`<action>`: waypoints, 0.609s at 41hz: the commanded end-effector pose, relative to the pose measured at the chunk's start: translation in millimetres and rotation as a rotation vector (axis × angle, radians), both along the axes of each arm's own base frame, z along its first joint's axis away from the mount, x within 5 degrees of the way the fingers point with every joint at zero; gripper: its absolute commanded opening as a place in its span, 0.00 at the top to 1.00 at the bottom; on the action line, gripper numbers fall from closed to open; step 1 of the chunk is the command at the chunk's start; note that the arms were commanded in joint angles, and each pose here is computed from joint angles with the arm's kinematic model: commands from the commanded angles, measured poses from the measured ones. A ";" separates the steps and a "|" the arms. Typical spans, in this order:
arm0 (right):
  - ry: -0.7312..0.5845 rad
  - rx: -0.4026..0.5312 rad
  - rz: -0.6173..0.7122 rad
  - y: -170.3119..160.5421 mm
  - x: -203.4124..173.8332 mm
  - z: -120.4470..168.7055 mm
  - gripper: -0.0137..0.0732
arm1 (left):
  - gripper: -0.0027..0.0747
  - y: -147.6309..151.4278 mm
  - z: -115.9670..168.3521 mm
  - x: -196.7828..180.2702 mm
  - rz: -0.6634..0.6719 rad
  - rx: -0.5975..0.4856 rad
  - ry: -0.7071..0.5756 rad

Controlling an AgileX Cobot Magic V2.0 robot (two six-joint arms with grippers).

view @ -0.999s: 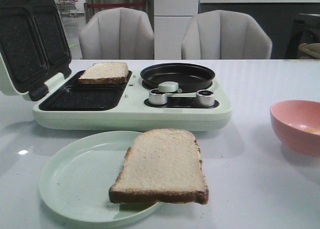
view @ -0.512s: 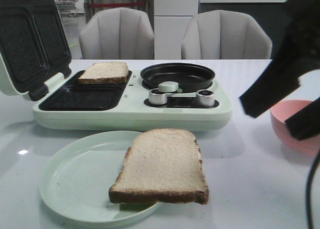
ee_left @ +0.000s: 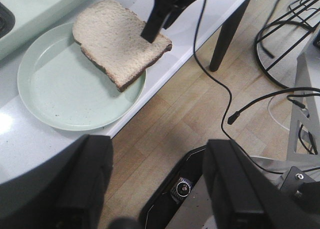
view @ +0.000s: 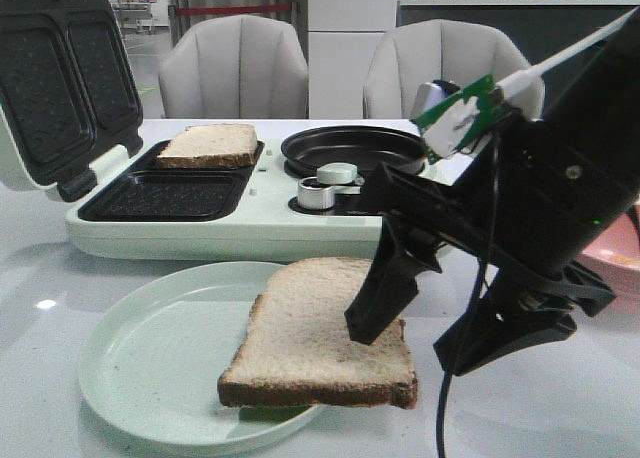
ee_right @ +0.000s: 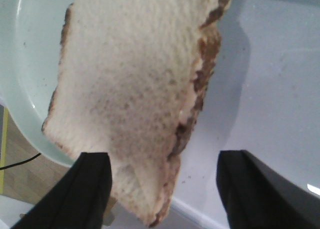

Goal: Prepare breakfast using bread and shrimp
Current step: 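Reach the right gripper to the remaining bread slice and grasp it, then carry the bread slice with the right gripper onto the other plate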

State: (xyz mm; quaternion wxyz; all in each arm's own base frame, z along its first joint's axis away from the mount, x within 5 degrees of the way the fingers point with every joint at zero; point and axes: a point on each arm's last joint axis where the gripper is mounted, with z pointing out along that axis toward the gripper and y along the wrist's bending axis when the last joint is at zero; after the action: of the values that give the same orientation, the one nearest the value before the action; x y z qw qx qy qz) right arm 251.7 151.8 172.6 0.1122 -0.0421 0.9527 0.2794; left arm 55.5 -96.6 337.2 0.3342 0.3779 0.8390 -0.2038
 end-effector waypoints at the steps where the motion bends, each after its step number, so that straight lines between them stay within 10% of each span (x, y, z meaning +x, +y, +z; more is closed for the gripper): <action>1: -0.029 0.047 0.005 8.1 12.7 12.7 0.21 | 0.38 -2.9 12.0 0.8 -0.013 -0.070 -0.043; 25: -0.029 0.067 0.113 15.2 16.3 23.2 0.74 | 0.38 -2.9 12.0 0.8 -0.013 -0.070 -0.043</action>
State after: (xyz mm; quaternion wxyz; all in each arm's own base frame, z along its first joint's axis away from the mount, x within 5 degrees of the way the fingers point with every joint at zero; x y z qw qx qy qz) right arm 270.9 165.8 169.1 0.0866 -0.0694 0.9485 0.2967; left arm 55.5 -96.5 337.1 0.3335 0.3780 0.8394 -0.2032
